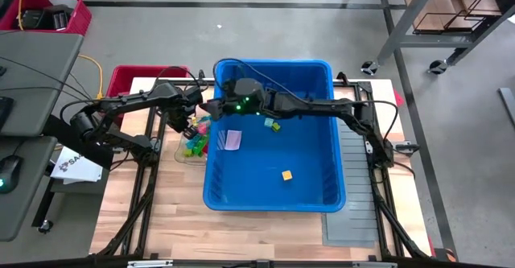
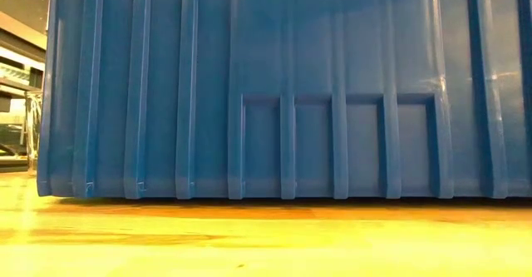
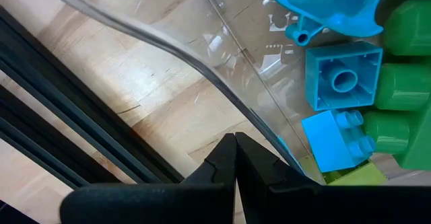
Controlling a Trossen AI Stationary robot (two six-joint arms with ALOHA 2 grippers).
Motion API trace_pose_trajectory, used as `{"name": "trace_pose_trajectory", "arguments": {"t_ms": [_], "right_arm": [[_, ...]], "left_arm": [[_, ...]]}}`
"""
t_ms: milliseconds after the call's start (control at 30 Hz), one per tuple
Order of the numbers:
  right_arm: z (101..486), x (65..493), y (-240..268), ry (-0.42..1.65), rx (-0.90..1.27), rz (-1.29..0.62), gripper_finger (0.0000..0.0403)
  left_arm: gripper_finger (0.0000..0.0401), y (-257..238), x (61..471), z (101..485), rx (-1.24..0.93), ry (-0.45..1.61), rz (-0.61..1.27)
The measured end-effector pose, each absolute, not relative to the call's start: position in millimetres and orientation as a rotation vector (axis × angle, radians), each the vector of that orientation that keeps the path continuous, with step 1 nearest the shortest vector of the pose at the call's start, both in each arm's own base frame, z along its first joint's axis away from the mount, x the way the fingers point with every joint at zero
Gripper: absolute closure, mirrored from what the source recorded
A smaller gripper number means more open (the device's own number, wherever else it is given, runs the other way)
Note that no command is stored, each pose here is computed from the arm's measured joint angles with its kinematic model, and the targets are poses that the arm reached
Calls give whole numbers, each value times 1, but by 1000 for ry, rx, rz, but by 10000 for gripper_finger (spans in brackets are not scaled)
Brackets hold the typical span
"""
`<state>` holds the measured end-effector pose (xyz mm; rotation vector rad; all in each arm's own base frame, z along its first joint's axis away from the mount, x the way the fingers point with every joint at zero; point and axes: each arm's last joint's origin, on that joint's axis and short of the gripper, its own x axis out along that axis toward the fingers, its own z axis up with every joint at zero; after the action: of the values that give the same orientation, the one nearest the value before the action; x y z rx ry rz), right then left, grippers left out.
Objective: Sort blocks
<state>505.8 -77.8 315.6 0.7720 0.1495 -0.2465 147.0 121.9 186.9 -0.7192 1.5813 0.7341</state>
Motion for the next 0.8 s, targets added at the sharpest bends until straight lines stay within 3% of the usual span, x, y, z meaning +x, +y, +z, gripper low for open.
{"name": "trace_pose_trajectory", "arguments": {"t_ms": [167,300,500,667,800], "right_arm": [[319,505,-82,136,722,-233,163],[327,491,-90,239,628,-205,162],[323,453,-91,624,408,-360,161],[291,426,-88,1001,177,-590,160],[237,404,-106,1205,320,-707,160]], "left_arm": [[401,122,147,187,-720,1581,734],[401,122,147,187,-721,1581,735],[401,122,148,187,-719,1572,735],[401,123,148,187,-716,1567,737],[401,123,148,187,-716,1567,738]]}}
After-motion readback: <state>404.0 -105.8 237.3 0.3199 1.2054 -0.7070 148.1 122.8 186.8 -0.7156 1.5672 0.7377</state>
